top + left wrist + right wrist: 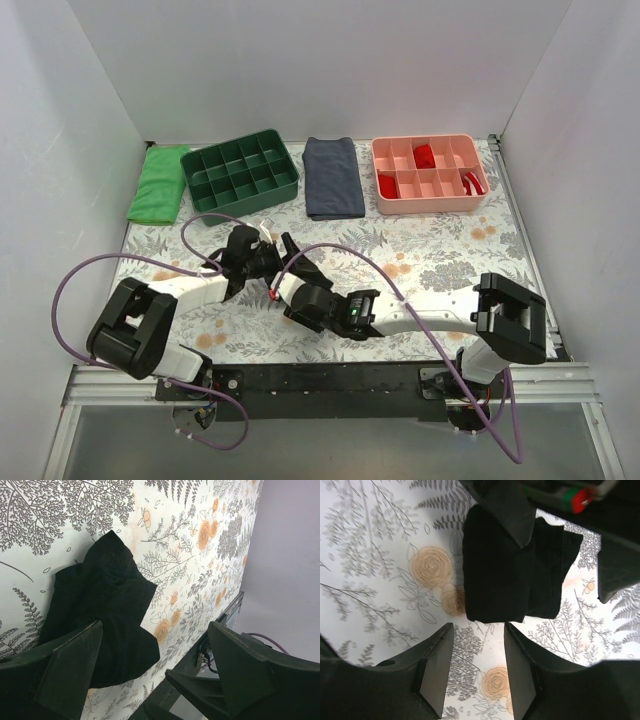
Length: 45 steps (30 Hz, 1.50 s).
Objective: Roll the underwear
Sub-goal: Roll the underwear to the center of the board.
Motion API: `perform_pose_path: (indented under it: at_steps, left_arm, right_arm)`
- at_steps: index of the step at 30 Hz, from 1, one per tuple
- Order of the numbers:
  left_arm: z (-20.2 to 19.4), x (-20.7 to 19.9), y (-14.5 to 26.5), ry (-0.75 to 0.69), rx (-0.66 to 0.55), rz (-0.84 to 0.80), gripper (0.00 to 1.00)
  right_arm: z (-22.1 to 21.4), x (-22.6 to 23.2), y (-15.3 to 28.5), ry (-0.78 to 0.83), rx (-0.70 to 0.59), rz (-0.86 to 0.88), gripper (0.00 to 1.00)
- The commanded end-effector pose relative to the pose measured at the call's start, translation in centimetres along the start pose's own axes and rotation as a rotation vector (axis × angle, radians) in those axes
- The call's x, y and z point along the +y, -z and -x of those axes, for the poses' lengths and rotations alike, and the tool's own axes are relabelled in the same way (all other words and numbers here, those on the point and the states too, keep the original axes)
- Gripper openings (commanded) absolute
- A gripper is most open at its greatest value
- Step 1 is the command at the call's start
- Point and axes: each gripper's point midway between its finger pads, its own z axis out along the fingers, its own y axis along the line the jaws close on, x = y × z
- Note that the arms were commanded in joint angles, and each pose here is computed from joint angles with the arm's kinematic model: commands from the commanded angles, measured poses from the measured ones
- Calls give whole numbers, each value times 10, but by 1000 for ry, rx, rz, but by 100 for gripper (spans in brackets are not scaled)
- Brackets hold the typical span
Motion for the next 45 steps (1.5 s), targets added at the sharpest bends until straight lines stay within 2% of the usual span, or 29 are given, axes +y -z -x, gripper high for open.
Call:
perform_pose_path:
  at_steps: [1, 18, 30, 36, 40, 45]
  left_arm:
    - [-24, 50, 0, 72, 66, 192, 89]
    - [-25, 46, -4, 63, 94, 172, 89]
    - [-24, 43, -4, 55, 99, 157, 89]
    - [-23, 40, -5, 54, 99, 152, 89]
    - [-23, 39, -5, 54, 104, 146, 89]
    - [-23, 37, -5, 59, 104, 137, 89]
  right_arm:
    - [10, -12, -4, 118, 9, -69, 54]
    - [19, 2, -27, 210, 34, -48, 54]
    - [-25, 1, -52, 212, 173, -114, 54]
    - [-45, 8, -51, 119, 210, -71, 45]
    - [-50, 20, -51, 30, 211, -7, 28]
    - [-52, 25, -51, -38, 201, 41, 18]
